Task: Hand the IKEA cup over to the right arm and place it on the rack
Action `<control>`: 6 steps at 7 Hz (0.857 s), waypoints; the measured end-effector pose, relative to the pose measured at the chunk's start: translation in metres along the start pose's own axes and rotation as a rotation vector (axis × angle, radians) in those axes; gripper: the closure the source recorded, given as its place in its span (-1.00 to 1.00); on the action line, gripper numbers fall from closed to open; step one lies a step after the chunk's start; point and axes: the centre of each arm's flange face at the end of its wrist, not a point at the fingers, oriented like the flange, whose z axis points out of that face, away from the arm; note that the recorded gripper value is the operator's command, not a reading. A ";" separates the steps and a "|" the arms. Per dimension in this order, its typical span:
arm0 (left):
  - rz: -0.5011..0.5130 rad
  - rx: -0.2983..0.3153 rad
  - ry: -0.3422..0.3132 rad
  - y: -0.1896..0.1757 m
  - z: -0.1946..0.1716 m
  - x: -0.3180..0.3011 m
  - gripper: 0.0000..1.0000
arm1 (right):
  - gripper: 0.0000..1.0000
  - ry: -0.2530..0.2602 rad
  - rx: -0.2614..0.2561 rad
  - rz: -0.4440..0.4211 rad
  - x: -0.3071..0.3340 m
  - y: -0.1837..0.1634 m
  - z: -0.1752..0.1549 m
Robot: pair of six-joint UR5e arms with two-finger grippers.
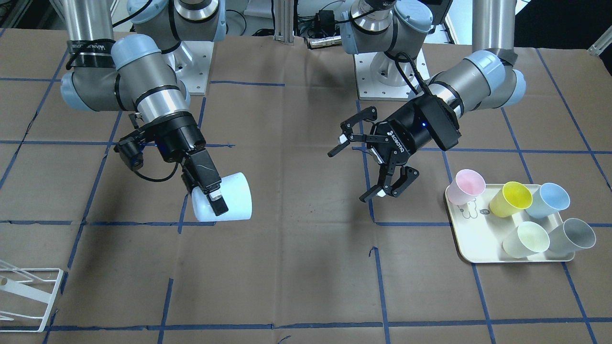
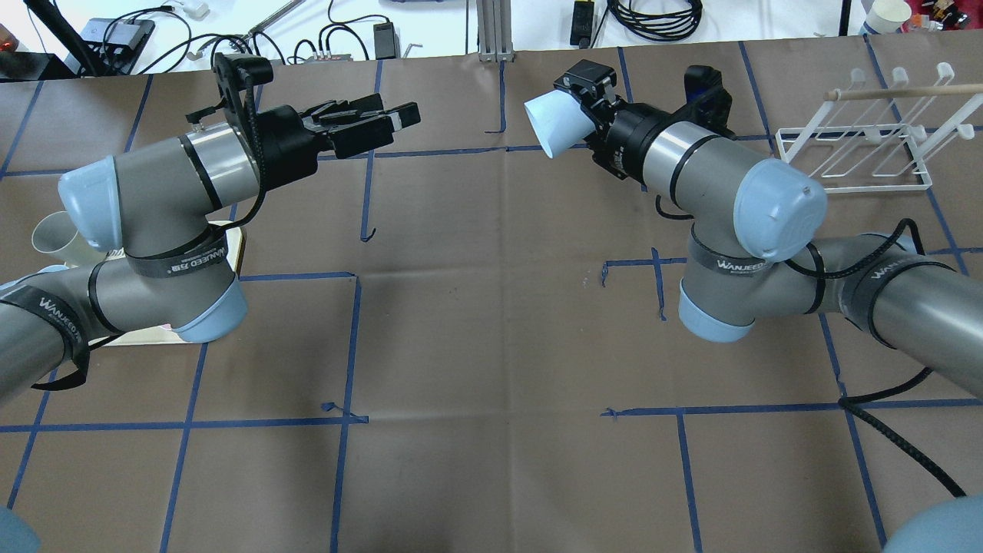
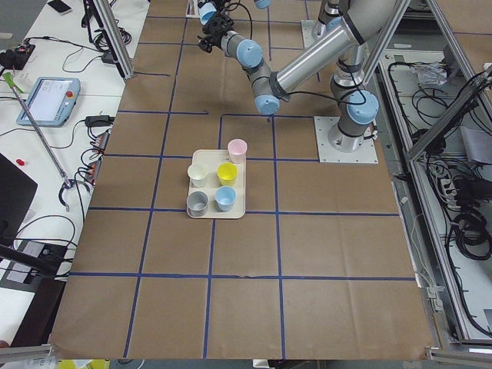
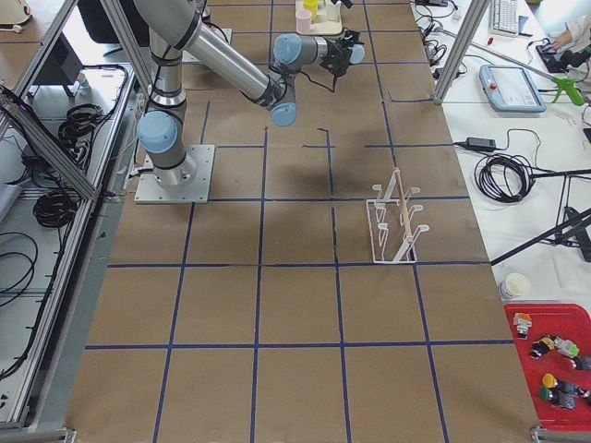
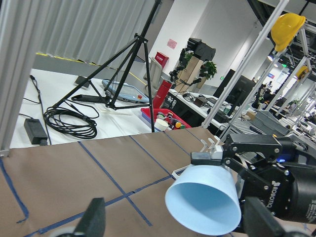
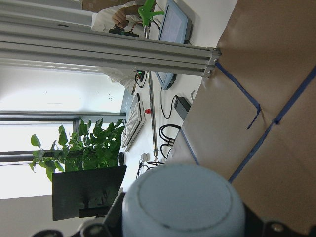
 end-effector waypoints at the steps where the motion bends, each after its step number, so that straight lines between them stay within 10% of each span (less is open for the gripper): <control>1: -0.041 -0.020 -0.072 -0.005 -0.002 -0.007 -0.98 | 0.24 0.015 0.033 -0.155 0.008 -0.019 -0.003; 6: -0.255 -0.257 -0.481 -0.065 -0.014 -0.014 -0.98 | 0.38 0.197 0.118 -0.748 0.046 -0.124 -0.024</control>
